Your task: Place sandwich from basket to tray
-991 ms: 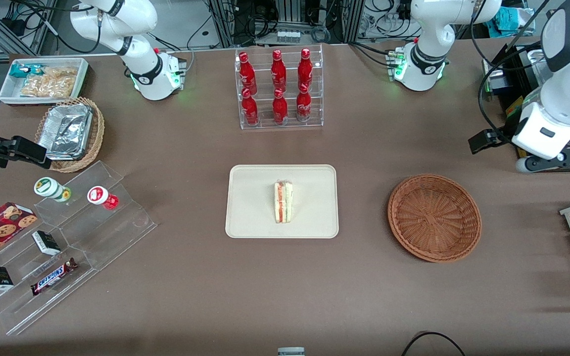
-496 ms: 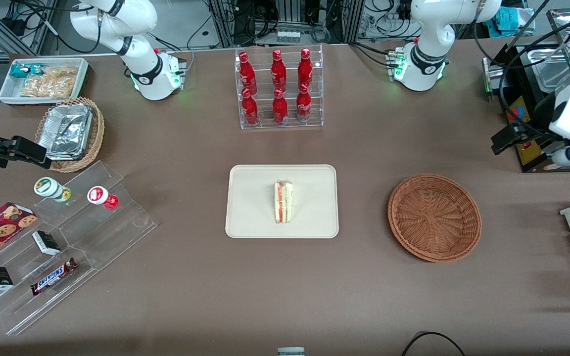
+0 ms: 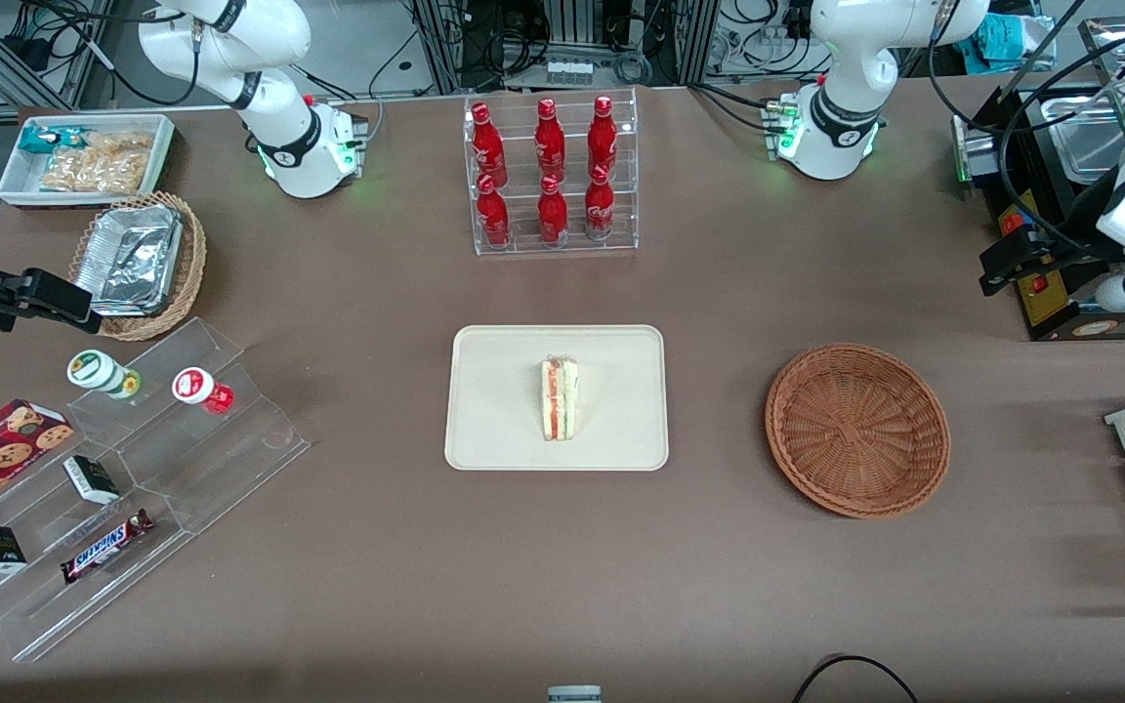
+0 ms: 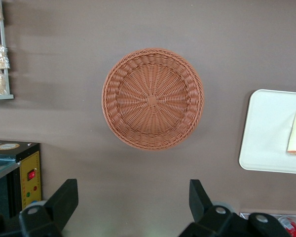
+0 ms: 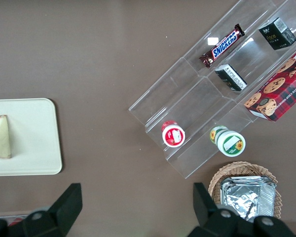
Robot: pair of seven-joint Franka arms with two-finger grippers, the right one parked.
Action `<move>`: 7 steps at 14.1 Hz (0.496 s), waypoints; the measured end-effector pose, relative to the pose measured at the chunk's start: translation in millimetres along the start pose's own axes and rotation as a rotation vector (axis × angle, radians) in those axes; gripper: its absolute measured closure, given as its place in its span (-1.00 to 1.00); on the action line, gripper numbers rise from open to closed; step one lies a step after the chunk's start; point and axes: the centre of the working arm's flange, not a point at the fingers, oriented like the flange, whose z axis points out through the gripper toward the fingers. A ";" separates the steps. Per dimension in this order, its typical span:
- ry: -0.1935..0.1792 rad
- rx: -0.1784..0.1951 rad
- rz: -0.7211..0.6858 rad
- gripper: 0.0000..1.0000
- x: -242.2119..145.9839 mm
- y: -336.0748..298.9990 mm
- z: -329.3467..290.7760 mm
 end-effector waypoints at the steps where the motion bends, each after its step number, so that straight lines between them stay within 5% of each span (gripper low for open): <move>1: -0.007 -0.004 -0.001 -1.00 -0.2 -4.0 0.5; 7: -0.025 -0.006 -0.001 -1.00 -1.5 -8.9 2.0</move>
